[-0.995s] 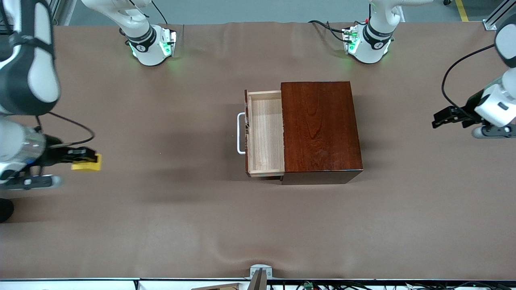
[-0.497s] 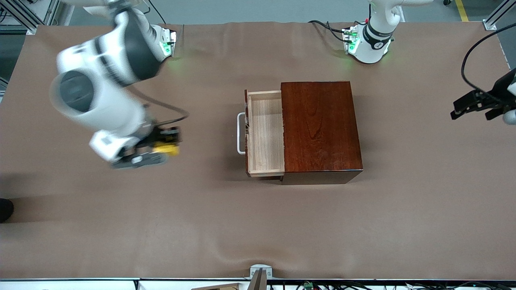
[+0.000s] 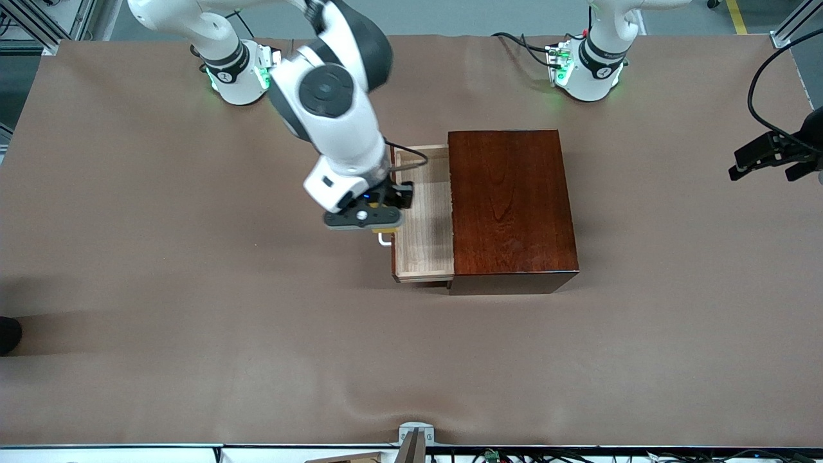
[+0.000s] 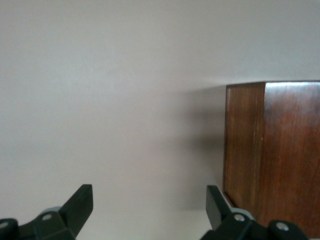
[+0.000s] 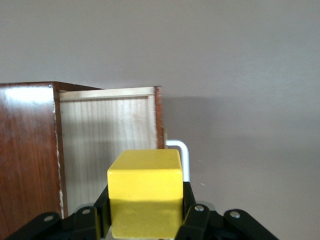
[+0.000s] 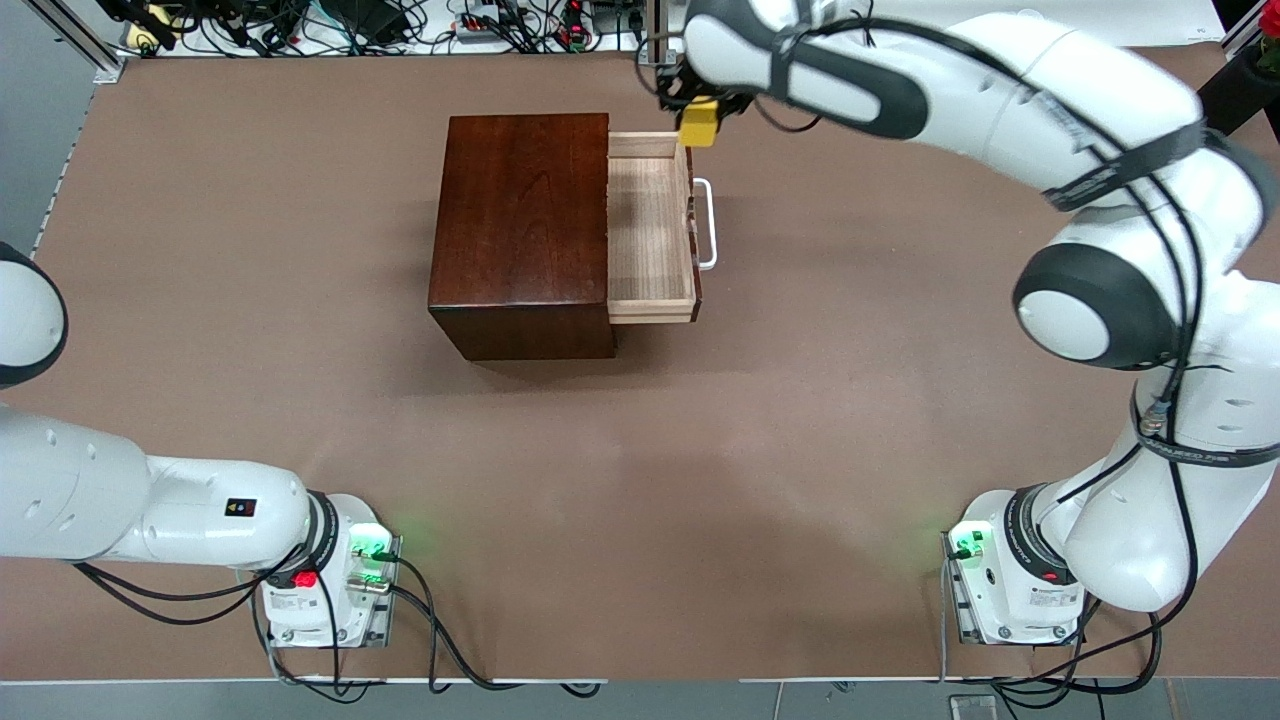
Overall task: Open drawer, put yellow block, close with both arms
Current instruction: 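Carry the yellow cube with the right gripper over the open drawer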
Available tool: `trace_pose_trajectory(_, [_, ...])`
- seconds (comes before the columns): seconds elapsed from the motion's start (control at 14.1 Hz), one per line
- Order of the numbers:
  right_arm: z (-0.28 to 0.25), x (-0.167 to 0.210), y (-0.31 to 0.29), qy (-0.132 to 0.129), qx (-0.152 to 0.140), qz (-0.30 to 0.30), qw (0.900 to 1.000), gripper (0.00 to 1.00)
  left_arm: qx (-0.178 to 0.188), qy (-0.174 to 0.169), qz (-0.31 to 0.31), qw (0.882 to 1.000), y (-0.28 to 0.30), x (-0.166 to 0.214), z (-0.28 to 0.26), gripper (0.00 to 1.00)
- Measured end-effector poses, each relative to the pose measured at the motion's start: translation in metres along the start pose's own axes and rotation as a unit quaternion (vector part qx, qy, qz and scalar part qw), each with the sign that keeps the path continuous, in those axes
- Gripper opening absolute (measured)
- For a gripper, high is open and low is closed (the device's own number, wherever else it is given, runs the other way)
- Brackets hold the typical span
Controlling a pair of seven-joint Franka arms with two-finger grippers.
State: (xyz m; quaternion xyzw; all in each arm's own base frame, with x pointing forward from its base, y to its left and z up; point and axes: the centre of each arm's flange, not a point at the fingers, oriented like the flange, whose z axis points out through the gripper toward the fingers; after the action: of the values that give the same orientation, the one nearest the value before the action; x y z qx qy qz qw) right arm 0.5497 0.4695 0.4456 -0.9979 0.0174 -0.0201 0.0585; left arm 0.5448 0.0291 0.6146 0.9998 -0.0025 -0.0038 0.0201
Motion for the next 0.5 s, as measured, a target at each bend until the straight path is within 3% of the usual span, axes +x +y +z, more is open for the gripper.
trace_pose_trajectory(0.21, [0.041,0.003,-0.013,0.002,0.0,0.019,1.0,0.56,-0.001,0.001,-0.031,1.0,0.007,-0.007,-0.012,1.0])
trace_pose_trajectory(0.5, [0.064,0.005,-0.025,0.016,0.011,0.029,0.999,0.56,0.0,-0.001,-0.029,1.0,0.029,-0.01,-0.015,1.0])
